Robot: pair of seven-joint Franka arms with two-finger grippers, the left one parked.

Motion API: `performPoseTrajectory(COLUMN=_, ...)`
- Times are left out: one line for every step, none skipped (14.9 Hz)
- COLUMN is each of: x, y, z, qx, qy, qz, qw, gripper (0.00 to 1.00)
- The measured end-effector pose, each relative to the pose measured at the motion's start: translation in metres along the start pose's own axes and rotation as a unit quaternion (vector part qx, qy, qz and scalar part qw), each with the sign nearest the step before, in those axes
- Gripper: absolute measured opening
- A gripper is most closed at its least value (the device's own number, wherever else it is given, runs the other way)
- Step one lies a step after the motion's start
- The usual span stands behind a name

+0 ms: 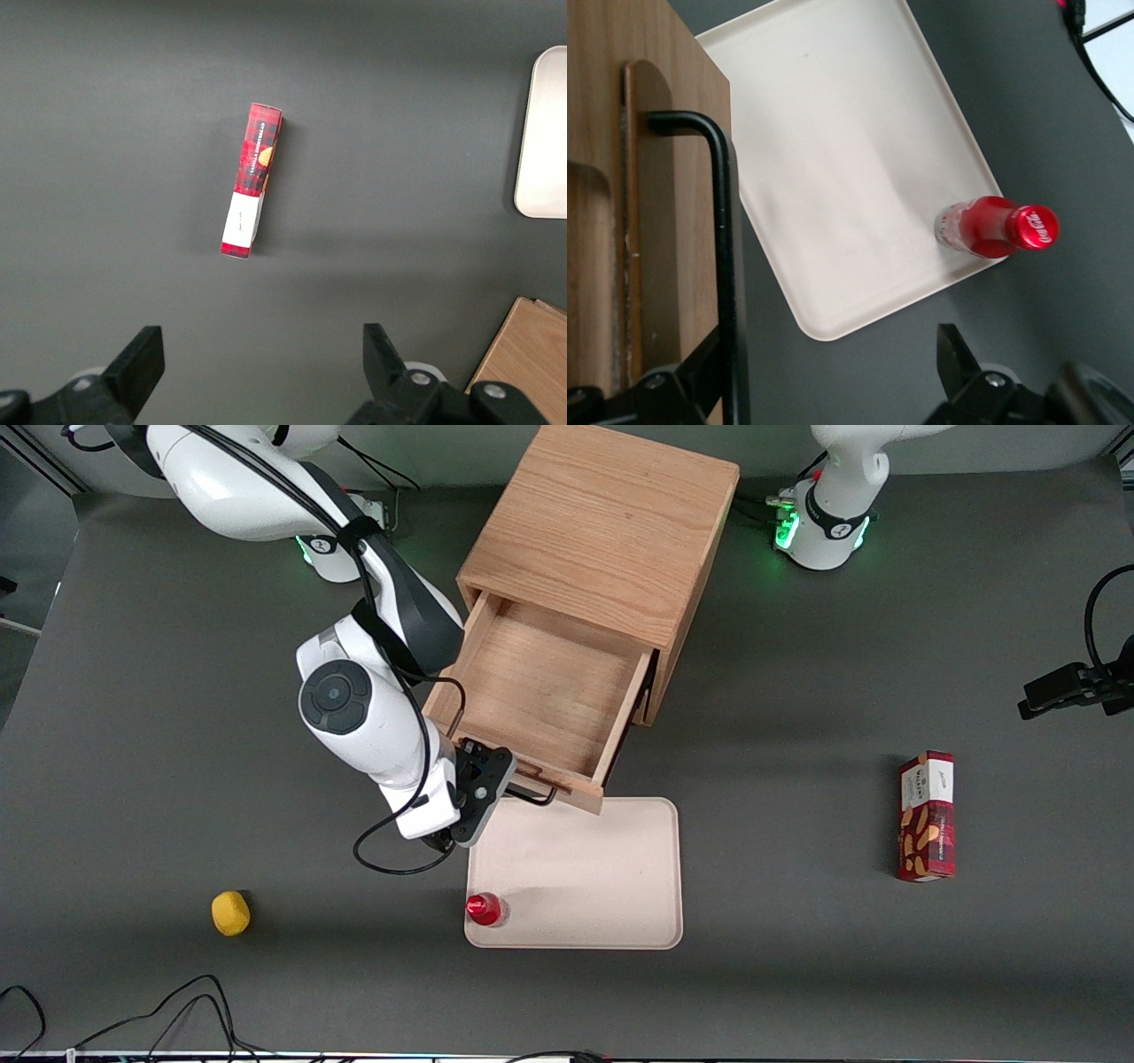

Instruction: Open upper drawer

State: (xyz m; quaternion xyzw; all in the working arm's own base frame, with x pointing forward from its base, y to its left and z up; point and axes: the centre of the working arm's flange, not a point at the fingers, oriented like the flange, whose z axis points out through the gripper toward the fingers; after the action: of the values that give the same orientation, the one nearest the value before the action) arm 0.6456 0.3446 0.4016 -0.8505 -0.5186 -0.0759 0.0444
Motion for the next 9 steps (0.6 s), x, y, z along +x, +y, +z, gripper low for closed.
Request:
performPoseTrajectory(x=-0.001, y=0.003, z=0.000, qx=-0.002, qy=0.001, qz=0.002, qw=1.0000, gripper=1.00)
performPoseTrajectory(x=-0.002, y=0.003, z=0.000, qx=-0.003, qy=0.001, qz=0.002, qw=1.0000, gripper=1.00)
performPoseTrajectory(x=-0.001, y=0.003, z=0.000, qx=-0.003, qy=0.001, qz=0.002, qw=1.0000, gripper=1.00)
performPoseTrajectory(x=-0.001, y=0.003, z=0.000, qx=-0.003, qy=0.001, qz=0.002, qw=1.0000, gripper=1.00)
performPoseTrajectory(x=-0.001, y=0.003, z=-0.001, qx=-0.003, qy=0.002, qz=0.002, qw=1.0000, gripper=1.00)
performPoseTrajectory(x=-0.001, y=0.003, z=-0.002, qx=-0.003, qy=0.002, qz=0.002, qw=1.0000, gripper=1.00)
performPoseTrajectory(x=0.000, y=0.003, z=-0.003, qx=-0.004, qy=0.004, qz=0.004, qw=1.0000, gripper=1.00)
performPoseTrajectory(x=0.001, y=0.004, z=-0.007, qx=-0.005, qy=0.007, qz=0.007, qw=0.9999, gripper=1.00)
performPoseTrajectory(x=0.002, y=0.004, z=-0.012, qx=-0.007, qy=0.011, qz=0.013, qw=0.9998, gripper=1.00)
